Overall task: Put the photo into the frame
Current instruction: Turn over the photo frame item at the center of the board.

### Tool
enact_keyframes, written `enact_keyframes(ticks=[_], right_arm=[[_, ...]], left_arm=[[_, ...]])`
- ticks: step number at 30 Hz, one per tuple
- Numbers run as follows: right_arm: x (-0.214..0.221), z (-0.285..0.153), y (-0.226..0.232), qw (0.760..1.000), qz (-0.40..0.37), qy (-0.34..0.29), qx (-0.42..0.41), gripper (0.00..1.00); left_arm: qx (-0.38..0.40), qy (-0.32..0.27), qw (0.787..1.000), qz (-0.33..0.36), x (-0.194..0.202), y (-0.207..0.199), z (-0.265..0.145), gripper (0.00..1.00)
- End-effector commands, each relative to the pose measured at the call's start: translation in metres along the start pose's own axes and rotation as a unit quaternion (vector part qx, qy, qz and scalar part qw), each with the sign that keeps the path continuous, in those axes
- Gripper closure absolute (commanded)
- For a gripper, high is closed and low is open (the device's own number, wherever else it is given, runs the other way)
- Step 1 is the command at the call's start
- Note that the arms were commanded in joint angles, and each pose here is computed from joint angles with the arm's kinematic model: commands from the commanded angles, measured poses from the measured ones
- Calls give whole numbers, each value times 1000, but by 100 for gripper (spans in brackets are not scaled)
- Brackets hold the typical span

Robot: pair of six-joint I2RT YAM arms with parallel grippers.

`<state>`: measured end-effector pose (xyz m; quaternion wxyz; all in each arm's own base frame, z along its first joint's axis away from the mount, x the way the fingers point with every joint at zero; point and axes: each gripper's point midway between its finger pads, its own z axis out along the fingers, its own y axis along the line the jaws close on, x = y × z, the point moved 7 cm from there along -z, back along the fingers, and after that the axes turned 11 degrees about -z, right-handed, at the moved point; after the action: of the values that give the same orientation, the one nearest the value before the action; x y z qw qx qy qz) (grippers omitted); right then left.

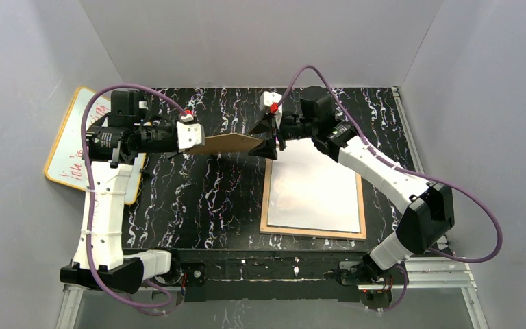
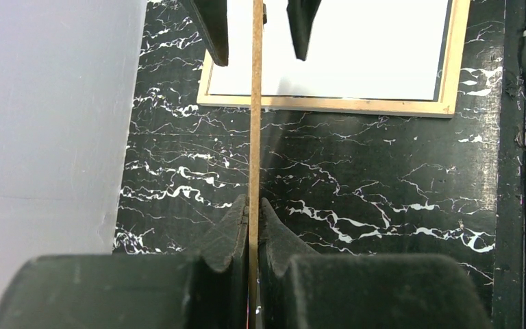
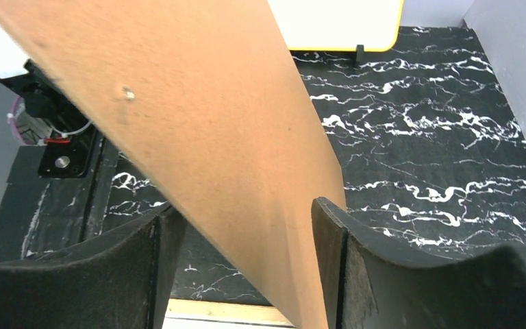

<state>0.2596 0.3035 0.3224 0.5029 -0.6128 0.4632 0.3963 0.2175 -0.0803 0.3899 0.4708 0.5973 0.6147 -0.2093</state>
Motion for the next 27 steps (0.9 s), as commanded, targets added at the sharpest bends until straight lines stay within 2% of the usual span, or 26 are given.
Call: enact_keyframes(ticks=[1,5,9,10,11,13,14,15,17,20,23,27], right_arm=[[14,4,-9,999,-8,19,37,30],[22,4,-6,999,-11,21,41,56],[10,4,-10,998,-2,0,56,73],[6,3,-11,998,3,-7,62,78],[3,3,-12,998,10,-11,68,83],[-2,2,-13,996,23,-19,78,94],[-5,2,-15,995,28,-22,88,99],[-7,1,-16,993,50,-28,101,99],[-11,-1,-22,984,97,-32,144,99],[-19,-13,-34,964,174,-35,197,99],[-22,-38,-49,930,273,-58,238,99],[-22,-82,-58,885,380,-106,246,99]], left_arm=[[3,-22,1000,13,-12,-1,-2,100],[-5,-21,1000,14,-10,3,-1,100],[-24,-21,999,-1,-11,13,1,100],[-42,-27,999,-15,-14,18,1,86],[-66,-39,996,-43,-18,24,0,53],[-131,-73,987,-53,-30,44,-2,21],[-161,-93,981,-60,-35,52,-4,8],[-189,-110,973,-77,-40,60,-7,2],[-235,-139,956,-104,-51,75,-12,2],[-298,-152,929,-156,-60,96,-22,2],[-348,-151,906,-189,-61,108,-31,2],[-370,-121,896,-212,-40,110,-24,2]])
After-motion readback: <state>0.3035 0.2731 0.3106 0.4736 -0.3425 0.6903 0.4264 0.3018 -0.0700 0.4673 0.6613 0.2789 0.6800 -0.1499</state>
